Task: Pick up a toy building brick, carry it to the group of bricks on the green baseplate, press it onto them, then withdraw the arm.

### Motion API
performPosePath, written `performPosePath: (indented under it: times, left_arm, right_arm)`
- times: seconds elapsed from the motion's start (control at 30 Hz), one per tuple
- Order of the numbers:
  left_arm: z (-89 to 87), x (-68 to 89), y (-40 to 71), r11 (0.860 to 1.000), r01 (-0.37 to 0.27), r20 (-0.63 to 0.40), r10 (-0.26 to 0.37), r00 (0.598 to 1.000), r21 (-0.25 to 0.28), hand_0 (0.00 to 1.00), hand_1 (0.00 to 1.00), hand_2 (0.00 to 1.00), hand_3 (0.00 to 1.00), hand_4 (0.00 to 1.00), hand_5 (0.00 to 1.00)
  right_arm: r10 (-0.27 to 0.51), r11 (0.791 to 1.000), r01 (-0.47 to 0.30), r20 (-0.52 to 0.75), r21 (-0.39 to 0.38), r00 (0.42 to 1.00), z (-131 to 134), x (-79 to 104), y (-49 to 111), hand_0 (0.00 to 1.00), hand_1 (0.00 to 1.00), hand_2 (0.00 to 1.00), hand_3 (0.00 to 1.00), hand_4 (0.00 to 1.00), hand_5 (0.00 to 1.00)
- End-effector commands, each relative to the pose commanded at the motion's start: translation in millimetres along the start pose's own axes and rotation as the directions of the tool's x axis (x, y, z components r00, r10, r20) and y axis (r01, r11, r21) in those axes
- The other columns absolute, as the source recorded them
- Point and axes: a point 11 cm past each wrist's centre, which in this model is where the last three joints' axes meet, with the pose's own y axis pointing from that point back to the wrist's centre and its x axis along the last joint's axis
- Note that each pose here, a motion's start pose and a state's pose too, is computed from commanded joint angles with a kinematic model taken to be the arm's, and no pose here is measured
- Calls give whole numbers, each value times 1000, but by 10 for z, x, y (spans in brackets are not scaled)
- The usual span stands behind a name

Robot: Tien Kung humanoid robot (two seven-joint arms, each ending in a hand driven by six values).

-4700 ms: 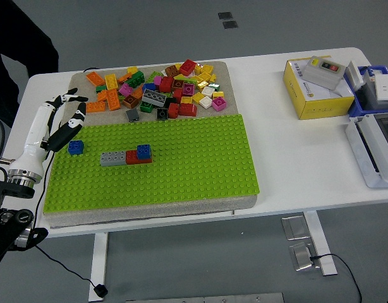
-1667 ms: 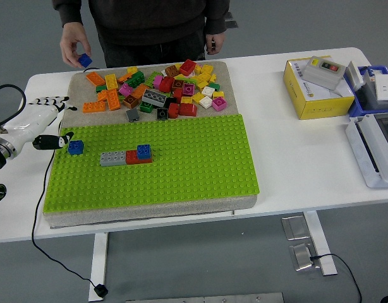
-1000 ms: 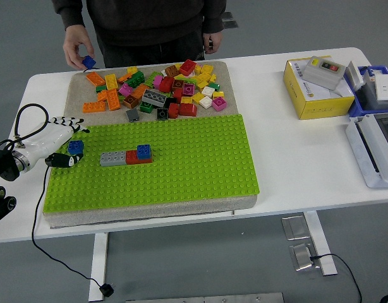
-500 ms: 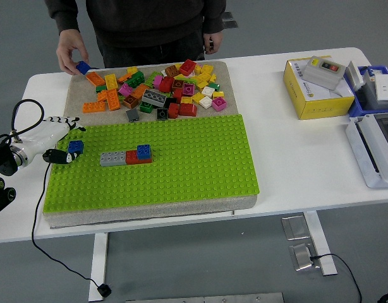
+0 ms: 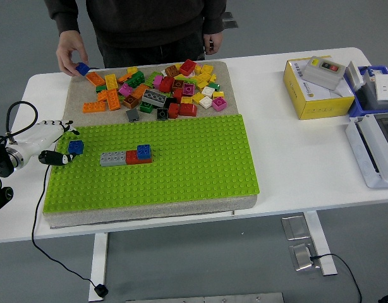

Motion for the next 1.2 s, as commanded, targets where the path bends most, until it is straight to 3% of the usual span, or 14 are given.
performPosePath:
  times: [1.2]
  left_arm:
    - [-12,-46,-66,1000,-17,-76,18,997,23,998,998,997,754,677,340]
  right_arm:
    - [-19,1000,19,8,23,1000,26,-29,-14,653,618,695,701,439,998]
